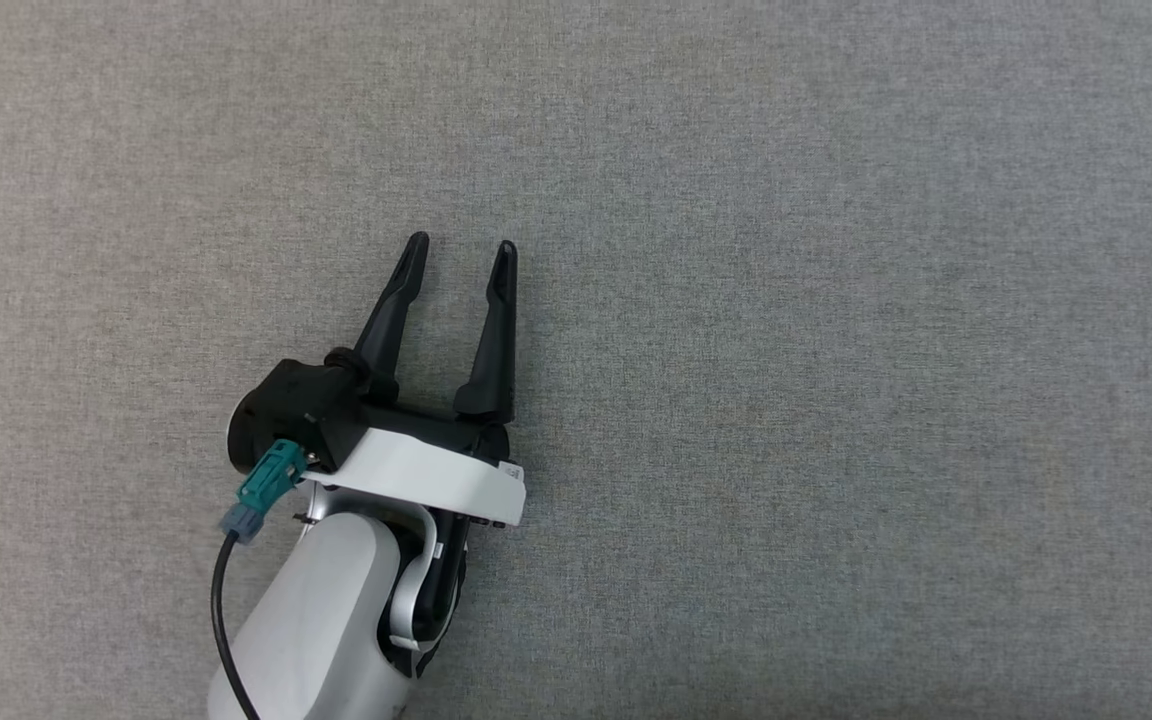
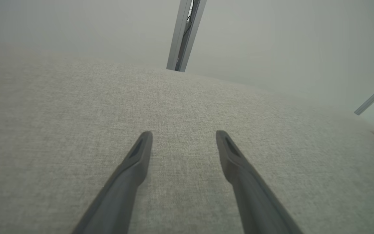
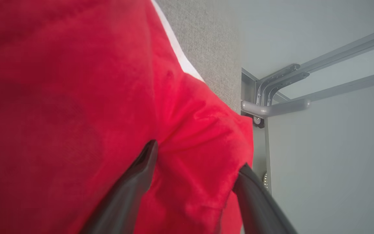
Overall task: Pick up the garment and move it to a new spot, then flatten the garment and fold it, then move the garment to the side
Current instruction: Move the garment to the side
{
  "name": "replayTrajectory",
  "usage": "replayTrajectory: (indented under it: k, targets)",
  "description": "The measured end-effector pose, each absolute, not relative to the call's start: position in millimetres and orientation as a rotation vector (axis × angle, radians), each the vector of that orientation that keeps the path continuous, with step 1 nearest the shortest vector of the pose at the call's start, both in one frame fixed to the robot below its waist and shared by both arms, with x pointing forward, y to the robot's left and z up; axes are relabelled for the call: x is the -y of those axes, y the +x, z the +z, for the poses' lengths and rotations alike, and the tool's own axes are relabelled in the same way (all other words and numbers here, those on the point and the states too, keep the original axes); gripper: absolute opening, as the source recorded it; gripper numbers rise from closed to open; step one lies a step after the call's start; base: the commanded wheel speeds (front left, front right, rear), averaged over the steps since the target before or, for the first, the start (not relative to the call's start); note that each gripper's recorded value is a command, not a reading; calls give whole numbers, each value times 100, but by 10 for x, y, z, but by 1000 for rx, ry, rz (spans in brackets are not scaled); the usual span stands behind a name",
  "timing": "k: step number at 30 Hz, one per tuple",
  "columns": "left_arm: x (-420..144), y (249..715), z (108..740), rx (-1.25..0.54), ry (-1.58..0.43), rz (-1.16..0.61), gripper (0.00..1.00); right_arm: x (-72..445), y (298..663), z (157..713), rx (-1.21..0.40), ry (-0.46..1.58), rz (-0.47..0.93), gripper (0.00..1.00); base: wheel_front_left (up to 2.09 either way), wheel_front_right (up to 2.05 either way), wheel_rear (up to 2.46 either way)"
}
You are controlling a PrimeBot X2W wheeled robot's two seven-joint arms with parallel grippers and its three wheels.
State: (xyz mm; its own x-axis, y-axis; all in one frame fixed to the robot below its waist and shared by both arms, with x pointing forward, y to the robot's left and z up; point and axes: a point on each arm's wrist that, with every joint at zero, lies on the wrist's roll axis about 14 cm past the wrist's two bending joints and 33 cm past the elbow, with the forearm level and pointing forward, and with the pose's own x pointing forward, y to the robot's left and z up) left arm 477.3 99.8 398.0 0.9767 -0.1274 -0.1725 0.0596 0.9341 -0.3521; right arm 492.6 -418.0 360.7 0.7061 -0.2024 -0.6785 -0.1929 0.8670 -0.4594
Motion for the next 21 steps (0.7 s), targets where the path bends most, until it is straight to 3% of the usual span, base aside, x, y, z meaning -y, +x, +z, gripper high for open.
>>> replayTrajectory:
  k: [12,21]
  targets:
    - [-1038,4692,4291,-133,-362,-89,100,4265,4971,4161,-714,-535,-75,100,0,0,0]
    - [-1102,4541,4605,-64,-361,-81,100,3731,5237,4916,-426,-460,-8,100,0,0,0]
